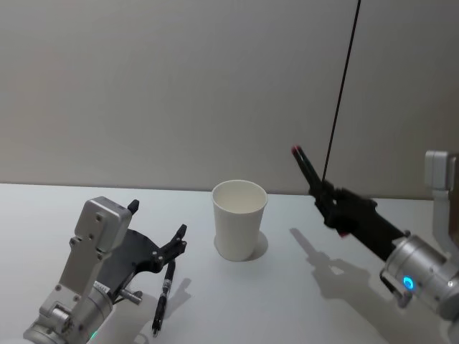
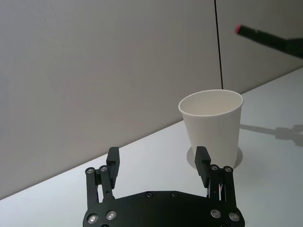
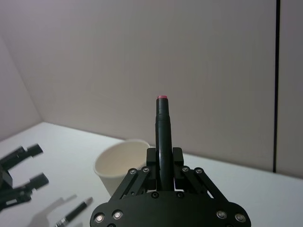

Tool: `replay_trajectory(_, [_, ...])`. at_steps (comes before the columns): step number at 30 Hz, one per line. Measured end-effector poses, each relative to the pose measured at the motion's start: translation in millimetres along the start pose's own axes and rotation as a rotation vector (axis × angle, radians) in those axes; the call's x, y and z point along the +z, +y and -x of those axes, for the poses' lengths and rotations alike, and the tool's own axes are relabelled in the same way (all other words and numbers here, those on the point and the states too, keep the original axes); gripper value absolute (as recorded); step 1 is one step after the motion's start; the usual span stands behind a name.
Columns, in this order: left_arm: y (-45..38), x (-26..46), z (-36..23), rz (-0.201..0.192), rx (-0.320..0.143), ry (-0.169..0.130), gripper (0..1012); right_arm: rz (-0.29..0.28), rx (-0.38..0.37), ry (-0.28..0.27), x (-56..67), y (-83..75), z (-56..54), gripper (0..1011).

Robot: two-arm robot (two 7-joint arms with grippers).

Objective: Place the pen into the pen holder.

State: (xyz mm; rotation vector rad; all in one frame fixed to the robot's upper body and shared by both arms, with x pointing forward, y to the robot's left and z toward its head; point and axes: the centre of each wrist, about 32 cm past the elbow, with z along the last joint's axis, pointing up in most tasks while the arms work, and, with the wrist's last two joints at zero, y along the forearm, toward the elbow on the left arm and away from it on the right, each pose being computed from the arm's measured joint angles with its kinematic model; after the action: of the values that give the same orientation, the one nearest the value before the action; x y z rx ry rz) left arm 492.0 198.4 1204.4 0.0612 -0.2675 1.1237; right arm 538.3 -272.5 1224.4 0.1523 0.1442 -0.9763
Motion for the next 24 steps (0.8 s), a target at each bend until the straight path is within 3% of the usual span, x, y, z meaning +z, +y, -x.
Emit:
replay_trajectory(10, [0.0,0.0,0.0,0.0,0.0,0.0,1002,-0.117,0.108,0.033,11.7,25.5,-5.4,197])
replay_trajectory(24, [0.0,0.0,0.0,0.0,0.0,0.0,1001,-0.146,0.192,0.052,5.8,54.4,-3.1,197])
